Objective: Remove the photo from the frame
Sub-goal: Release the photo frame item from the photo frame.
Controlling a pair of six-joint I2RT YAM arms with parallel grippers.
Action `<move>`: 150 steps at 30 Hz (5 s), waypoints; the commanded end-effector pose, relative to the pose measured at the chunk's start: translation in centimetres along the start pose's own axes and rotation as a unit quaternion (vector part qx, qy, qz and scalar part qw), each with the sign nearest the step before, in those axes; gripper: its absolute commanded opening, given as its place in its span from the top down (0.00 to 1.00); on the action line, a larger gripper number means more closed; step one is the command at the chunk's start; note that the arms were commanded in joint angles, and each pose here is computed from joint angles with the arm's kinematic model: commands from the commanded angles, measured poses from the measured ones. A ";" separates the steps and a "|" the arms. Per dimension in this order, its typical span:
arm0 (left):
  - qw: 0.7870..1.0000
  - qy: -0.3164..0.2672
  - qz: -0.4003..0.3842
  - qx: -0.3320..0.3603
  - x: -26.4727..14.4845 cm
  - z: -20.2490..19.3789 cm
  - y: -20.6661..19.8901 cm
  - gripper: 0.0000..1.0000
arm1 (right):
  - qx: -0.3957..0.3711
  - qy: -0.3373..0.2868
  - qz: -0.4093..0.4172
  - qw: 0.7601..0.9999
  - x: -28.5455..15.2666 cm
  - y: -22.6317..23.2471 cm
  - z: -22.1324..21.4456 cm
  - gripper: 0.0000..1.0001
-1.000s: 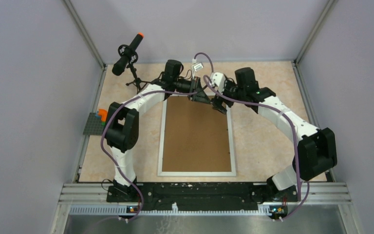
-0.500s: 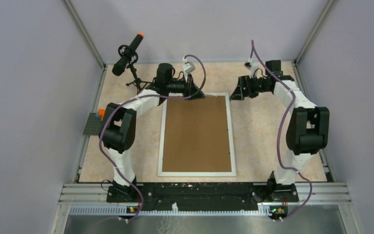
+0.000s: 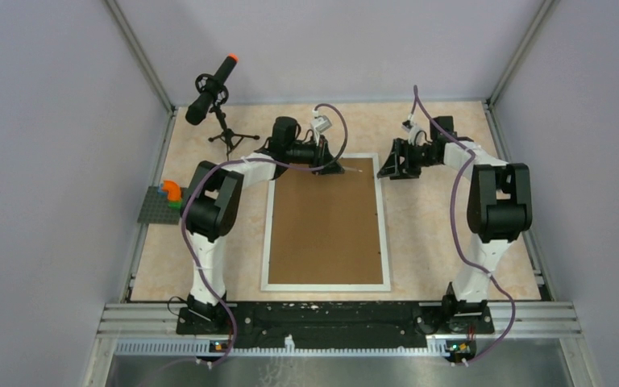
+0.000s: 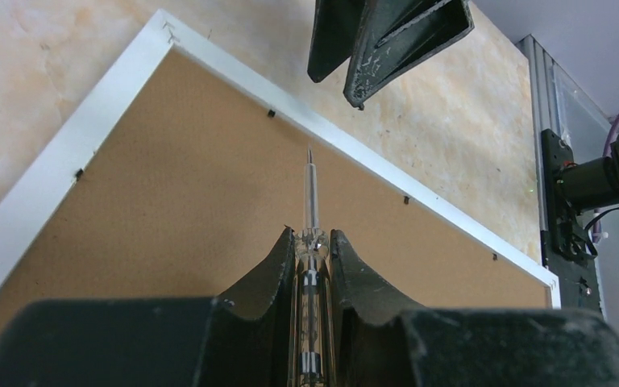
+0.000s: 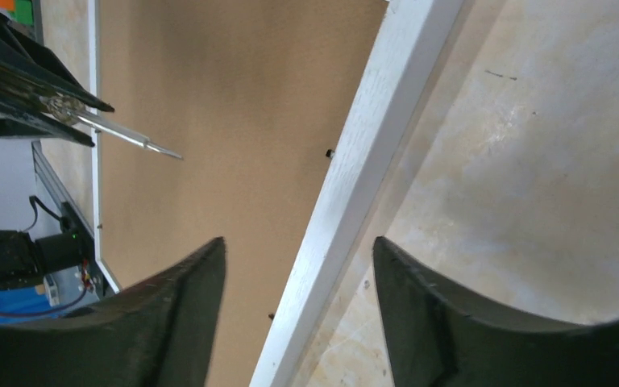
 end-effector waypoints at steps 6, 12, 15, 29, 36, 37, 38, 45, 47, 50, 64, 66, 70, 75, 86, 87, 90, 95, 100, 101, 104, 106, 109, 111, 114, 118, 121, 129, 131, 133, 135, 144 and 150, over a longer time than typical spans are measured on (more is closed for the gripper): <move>1.000 -0.010 -0.005 -0.001 1.8 -0.3 1.8 1.00 | -0.004 0.001 -0.013 1.000 2.1 -2.2 0.5 0.53; 1.000 -0.008 -0.012 -0.015 2.7 -1.3 2.2 1.00 | -0.002 0.012 -0.016 1.000 3.4 -2.6 -0.2 0.58; 1.000 -0.007 -0.020 -0.022 3.1 -1.7 2.2 1.00 | -0.001 0.017 -0.017 1.000 3.9 -2.6 -0.5 0.63; 0.997 -0.006 0.005 -0.079 4.2 -3.2 3.0 1.00 | -0.007 0.033 -0.023 0.999 5.0 -2.5 -1.5 0.76; 0.997 -0.002 0.008 -0.083 4.9 -3.6 3.1 1.00 | -0.010 0.040 -0.027 0.999 5.3 -2.3 -1.8 0.82; 0.996 0.000 0.008 -0.086 4.9 -3.8 3.1 1.00 | -0.010 0.040 -0.027 0.999 5.4 -2.3 -1.8 0.82; 0.996 0.001 0.011 -0.087 5.0 -3.9 3.1 1.00 | -0.011 0.041 -0.027 0.999 5.4 -2.3 -1.8 0.82; 0.996 0.005 0.004 -0.092 5.8 -4.4 2.9 1.00 | -0.014 0.047 -0.027 0.998 5.8 -2.0 -2.1 0.86; 0.996 0.007 0.003 -0.092 6.1 -4.5 2.9 1.00 | -0.015 0.047 -0.027 0.998 5.9 -2.0 -2.1 0.86; 0.995 0.009 -0.001 -0.095 6.4 -4.8 2.8 1.00 | -0.016 0.049 -0.028 0.998 6.1 -2.0 -2.1 0.87; 0.993 0.021 -0.055 -0.103 7.4 -5.6 1.2 1.00 | -0.016 0.048 -0.032 0.998 6.7 -1.9 -1.9 0.94; 0.992 0.023 -0.067 -0.101 7.8 -5.5 0.6 1.00 | -0.016 0.050 -0.032 0.998 7.0 -1.8 -1.9 0.97; 0.991 0.036 -0.089 -0.092 8.8 -5.7 -0.4 1.00 | -0.014 0.051 -0.029 0.998 7.5 -1.6 -2.1 1.00; 0.988 0.046 -0.108 -0.097 9.7 -6.2 -1.1 1.00 | -0.012 0.052 -0.029 0.998 8.0 -1.5 -2.4 1.00; 0.984 0.032 -0.164 0.054 11.4 -1.2 -6.1 1.00 | 0.007 0.046 -0.029 0.998 8.5 -1.5 -2.7 1.00; 0.983 0.031 -0.167 0.067 11.6 -0.9 -6.7 1.00 | 0.008 0.044 -0.029 0.999 8.4 -1.5 -2.7 1.00; 0.980 0.027 -0.176 0.086 12.1 -0.3 -7.6 1.00 | 0.012 0.043 -0.031 0.999 8.5 -1.6 -2.7 1.00; 0.977 0.023 -0.180 0.111 12.7 0.3 -8.5 1.00 | 0.013 0.042 -0.036 0.998 8.4 -1.6 -2.7 1.00; 0.976 0.023 -0.157 0.147 12.8 1.5 -9.0 1.00 | 0.015 0.042 -0.039 0.998 8.3 -1.5 -2.7 1.00; 0.978 0.025 -0.146 0.149 12.5 1.8 -8.8 1.00 | 0.012 0.041 -0.041 0.998 8.1 -1.5 -2.7 1.00; 0.977 0.035 -0.128 0.167 12.1 2.3 -8.8 1.00 | 0.009 0.031 -0.047 0.998 7.4 -1.4 -2.6 1.00; 0.976 0.043 -0.122 0.172 12.0 2.7 -9.1 1.00 | 0.011 0.029 -0.049 0.998 7.3 -1.4 -2.7 1.00; 0.979 0.045 -0.117 0.162 11.8 3.2 -9.3 1.00 | 0.016 0.026 -0.050 0.998 7.3 -1.4 -2.7 1.00; 0.984 0.054 -0.095 0.139 11.7 3.7 -9.0 1.00 | 0.019 0.022 -0.059 0.998 7.3 -1.5 -2.5 1.00; 0.988 0.070 -0.070 0.117 11.7 5.0 -8.9 1.00 | 0.025 0.014 -0.069 0.997 7.2 -1.6 -2.5 1.00; 0.984 0.077 -0.068 0.148 12.2 6.0 -10.1 1.00 | 0.036 0.010 -0.069 0.997 7.3 -1.6 -2.4 1.00; 0.976 0.083 -0.074 0.188 12.7 6.1 -11.2 1.00 | 0.039 0.011 -0.070 0.997 7.4 -1.6 -2.4 1.00; 0.996 0.056 0.016 0.068 10.0 6.8 -7.0 1.00 | 0.037 0.012 -0.072 0.997 7.1 -1.7 -2.6 1.00; 0.999 0.016 0.033 0.018 8.2 7.3 -5.4 1.00 | 0.037 0.011 -0.074 0.996 7.0 -1.8 -2.7 1.00; 0.999 -0.026 0.038 -0.013 6.7 7.7 -4.4 1.00 | 0.039 0.011 -0.079 0.996 7.0 -2.0 -2.9 1.00; 0.996 -0.048 0.042 -0.062 5.5 7.2 -3.9 1.00 | 0.040 0.010 -0.083 0.996 6.9 -2.2 -2.9 1.00; 0.981 -0.111 0.066 -0.144 2.7 4.8 -2.3 1.00 | 0.043 0.010 -0.082 0.996 6.7 -2.4 -3.1 1.00; 0.982 -0.146 0.087 -0.088 2.5 3.6 -0.9 1.00 | 0.044 0.025 -0.071 0.996 6.6 -2.4 -3.5 1.00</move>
Point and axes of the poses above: each gripper's point midway between its finger pads, its own x axis out along the fingers, its own y axis along the line the jaws close on, z = x × y, the point moved 8 cm from there along -x, back along the fingers, and after that the axes turned 13 degrees about x, right-handed, at the moved point
